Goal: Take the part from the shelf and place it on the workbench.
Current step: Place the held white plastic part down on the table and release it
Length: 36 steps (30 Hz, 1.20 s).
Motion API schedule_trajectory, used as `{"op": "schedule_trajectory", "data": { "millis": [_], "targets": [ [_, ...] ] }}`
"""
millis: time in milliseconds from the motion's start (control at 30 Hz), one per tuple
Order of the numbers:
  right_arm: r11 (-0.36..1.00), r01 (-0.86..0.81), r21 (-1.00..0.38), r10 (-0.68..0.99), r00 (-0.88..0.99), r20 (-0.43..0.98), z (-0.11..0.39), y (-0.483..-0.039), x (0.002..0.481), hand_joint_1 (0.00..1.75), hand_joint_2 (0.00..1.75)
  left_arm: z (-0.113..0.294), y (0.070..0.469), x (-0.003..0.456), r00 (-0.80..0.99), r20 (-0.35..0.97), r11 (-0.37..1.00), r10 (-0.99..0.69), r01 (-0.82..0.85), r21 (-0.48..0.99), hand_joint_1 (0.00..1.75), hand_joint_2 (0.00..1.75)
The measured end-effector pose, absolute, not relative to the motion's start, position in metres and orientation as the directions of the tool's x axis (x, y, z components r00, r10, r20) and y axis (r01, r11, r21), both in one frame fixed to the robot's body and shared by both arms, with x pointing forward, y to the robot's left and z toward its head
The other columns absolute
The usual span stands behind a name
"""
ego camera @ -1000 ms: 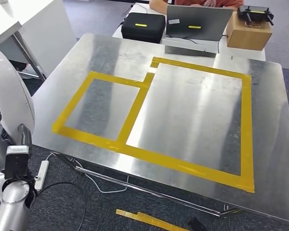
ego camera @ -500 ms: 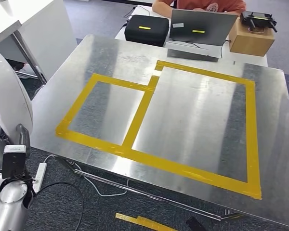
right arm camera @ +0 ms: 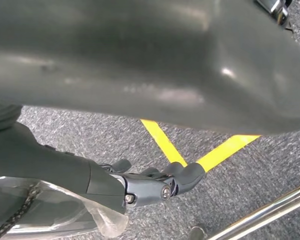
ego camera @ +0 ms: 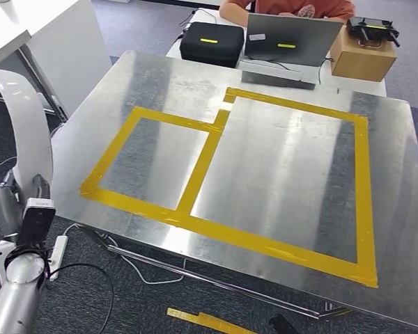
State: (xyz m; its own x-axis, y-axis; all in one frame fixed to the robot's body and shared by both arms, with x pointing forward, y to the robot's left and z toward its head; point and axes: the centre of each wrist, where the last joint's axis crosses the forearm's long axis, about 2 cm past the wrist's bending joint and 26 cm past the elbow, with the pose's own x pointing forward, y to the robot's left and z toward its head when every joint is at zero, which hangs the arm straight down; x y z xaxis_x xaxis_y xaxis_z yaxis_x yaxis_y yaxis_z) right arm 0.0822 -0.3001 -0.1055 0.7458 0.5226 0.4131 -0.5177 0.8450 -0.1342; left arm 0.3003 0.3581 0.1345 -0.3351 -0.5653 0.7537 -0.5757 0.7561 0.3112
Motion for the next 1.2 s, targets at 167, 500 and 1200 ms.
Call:
{"op": "schedule_trajectory", "data": {
  "millis": [167,500,1200],
  "targets": [
    [0.848,-0.514,-0.131,0.518,0.749,0.414,-0.105,-0.301,0.082,0.0,0.0,0.134,0.358,0.31,-0.29,0.728,0.724,-0.622,-0.568,0.392,1.75,1.75],
    [0.851,-0.509,-0.129,0.512,0.752,0.415,-0.105,-0.303,0.082,0.0,0.0,0.134,0.352,0.33,-0.238,0.665,0.67,-0.708,-0.524,0.526,1.75,1.75],
    [0.855,-0.503,-0.128,0.507,0.756,0.413,-0.106,-0.304,0.082,0.0,0.0,0.138,0.335,0.362,-0.166,0.373,0.408,-0.913,-0.415,0.813,1.75,1.75]
  ]
}}
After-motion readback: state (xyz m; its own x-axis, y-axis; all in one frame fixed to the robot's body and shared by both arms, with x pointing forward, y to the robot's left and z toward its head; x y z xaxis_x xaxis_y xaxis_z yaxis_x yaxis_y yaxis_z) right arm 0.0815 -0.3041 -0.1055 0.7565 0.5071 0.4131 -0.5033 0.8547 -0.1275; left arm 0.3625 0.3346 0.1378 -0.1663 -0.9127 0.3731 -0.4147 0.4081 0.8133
